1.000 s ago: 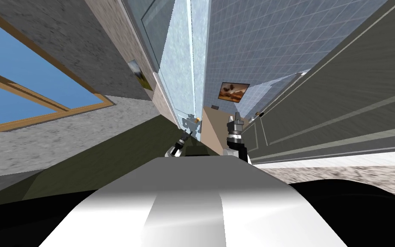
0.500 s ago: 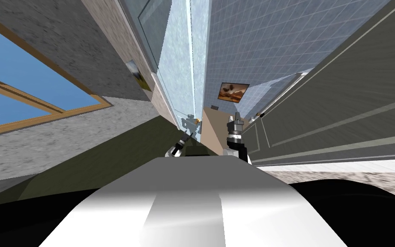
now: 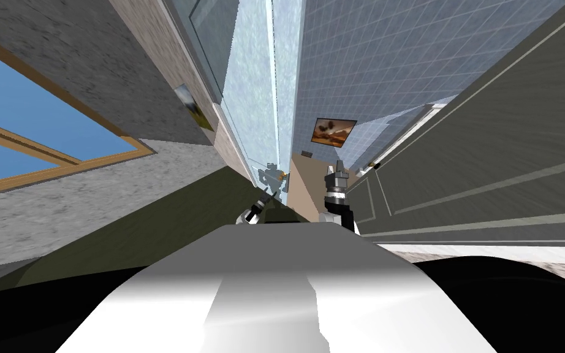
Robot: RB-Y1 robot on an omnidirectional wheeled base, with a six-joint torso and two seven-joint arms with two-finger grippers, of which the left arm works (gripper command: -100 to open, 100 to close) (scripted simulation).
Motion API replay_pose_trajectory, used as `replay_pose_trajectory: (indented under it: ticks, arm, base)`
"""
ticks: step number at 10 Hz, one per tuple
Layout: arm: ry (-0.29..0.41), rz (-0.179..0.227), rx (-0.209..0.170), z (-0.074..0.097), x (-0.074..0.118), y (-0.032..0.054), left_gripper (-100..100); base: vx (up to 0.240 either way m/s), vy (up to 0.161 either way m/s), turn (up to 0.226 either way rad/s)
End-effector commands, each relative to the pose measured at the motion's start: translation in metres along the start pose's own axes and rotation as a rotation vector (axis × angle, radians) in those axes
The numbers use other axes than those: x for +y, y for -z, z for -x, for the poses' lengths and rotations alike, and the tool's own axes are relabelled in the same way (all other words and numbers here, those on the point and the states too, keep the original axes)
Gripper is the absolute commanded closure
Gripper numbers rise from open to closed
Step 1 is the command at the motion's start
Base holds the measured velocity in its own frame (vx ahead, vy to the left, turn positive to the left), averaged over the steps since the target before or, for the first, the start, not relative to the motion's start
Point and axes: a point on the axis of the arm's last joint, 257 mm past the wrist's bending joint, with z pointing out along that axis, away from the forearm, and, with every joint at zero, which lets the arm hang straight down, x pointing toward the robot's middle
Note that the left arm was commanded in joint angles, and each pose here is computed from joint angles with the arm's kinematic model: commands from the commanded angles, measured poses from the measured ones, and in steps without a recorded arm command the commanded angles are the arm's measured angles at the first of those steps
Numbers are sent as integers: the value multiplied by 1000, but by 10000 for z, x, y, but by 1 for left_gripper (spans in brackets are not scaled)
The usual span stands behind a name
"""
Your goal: Push the door open
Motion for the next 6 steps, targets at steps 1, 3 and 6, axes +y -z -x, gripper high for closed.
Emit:
replay_pose_trajectory:
  ticks: [1,3,6]
  arm:
    - [-46,-17,26,-99,-23,35,-100]
    - [-85,-32,50,-188,-28,59,-100]
    - [-108,-40,65,-245,-27,76,-100]
  base:
    - [136,36,-35]
    - [112,22,-29]
    - [77,19,-18]
